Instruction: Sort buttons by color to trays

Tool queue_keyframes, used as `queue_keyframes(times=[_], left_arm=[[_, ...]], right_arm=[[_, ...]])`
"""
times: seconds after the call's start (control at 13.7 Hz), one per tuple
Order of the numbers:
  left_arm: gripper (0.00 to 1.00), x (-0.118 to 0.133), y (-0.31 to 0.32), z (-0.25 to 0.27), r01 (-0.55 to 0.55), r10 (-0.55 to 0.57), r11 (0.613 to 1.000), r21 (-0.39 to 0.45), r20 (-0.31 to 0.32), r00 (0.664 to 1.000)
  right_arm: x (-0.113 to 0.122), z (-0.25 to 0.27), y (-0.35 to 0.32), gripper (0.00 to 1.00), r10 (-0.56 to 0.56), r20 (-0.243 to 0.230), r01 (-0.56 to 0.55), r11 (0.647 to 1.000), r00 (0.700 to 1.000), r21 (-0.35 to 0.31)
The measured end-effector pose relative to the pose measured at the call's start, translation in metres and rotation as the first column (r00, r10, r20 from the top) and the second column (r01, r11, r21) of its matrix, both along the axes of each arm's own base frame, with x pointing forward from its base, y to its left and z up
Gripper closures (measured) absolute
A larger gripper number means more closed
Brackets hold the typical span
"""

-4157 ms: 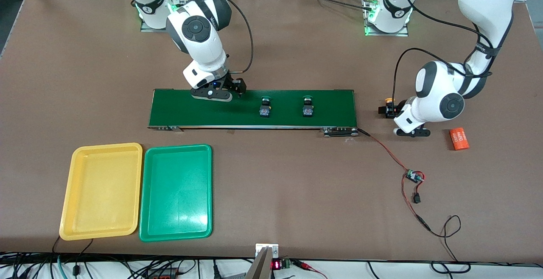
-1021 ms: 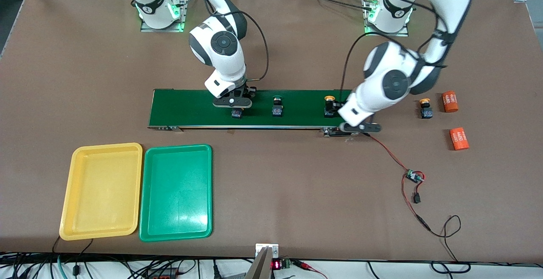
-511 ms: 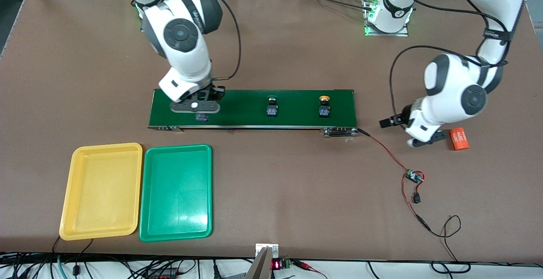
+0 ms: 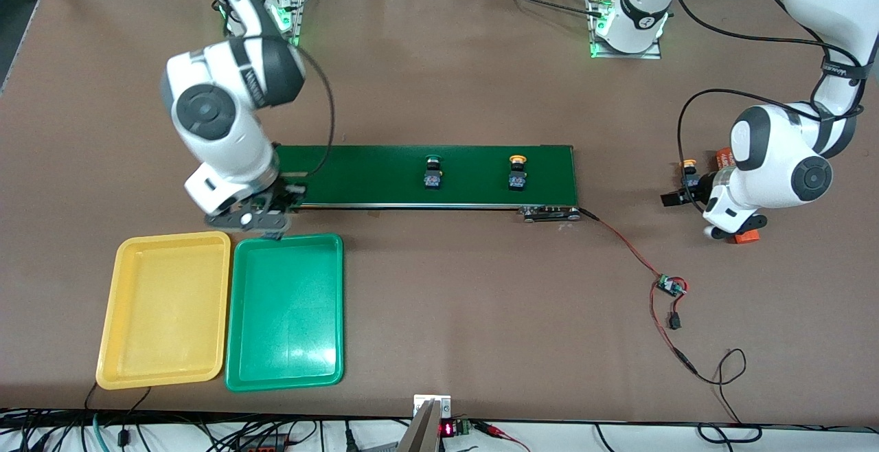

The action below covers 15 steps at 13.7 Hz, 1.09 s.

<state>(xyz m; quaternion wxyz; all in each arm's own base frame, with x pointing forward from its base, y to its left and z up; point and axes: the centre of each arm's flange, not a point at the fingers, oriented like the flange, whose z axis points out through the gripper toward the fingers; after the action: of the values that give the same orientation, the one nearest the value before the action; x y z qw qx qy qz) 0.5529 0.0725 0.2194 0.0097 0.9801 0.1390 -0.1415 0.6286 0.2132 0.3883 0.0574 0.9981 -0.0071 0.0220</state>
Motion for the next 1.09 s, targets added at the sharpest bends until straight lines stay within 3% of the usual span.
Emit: queue_keyframes(times=[0.44,0.8,1.09], left_arm=[[0.0,-0.032,0.007,-0.031,0.128,-0.126,0.991,0.038,-0.043,0.991],[0.0,-0.05,0.002,-0.049,0.214,-0.213,0.976,0.039,-0.039,0.976],[0.01,-0.05,0.007,-0.049,0.275,-0.274,0.961,0.024,-0.039,0.961]], right_arm=[[0.051,-0.086,-0.064,0.59,-0.012,0.087,0.008,0.999,0.996,0.038],[0.06,-0.152,-0.063,0.59,-0.003,0.128,-0.005,0.998,0.992,0.061],[0.063,-0.158,-0.076,0.59,-0.02,0.128,0.012,0.998,0.992,0.061]])
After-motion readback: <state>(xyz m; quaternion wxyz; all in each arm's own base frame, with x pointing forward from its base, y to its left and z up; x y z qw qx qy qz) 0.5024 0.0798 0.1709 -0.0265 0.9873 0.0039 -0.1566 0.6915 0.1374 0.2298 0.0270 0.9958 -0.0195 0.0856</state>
